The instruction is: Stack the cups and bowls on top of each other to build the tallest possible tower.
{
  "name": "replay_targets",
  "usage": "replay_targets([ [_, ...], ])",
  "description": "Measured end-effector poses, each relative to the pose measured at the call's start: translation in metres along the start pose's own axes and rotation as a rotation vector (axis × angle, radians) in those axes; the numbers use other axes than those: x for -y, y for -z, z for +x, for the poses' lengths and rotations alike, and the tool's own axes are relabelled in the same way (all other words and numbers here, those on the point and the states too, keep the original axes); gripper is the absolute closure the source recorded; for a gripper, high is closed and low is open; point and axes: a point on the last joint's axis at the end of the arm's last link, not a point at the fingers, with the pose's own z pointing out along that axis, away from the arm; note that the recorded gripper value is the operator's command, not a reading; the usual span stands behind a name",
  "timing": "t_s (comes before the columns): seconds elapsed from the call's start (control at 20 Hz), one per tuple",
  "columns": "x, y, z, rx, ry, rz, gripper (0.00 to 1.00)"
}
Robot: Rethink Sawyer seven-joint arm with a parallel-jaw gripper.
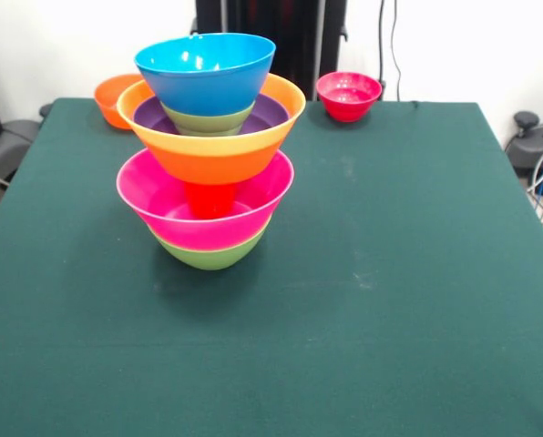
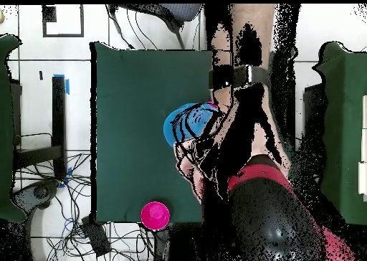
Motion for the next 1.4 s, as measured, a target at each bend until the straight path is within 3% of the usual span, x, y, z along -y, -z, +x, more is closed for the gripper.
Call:
replay_targets([
  [0.5, 0.002, -0.009, 0.003, -0.007, 0.002, 0.005, 1.00],
  [0.8, 0.005, 0.000, -0.004, 0.027, -0.006, 0.029, 1.00],
  [1.4, 0.008, 0.006, -0.011, 0.058, -0.032, 0.040, 1.00],
])
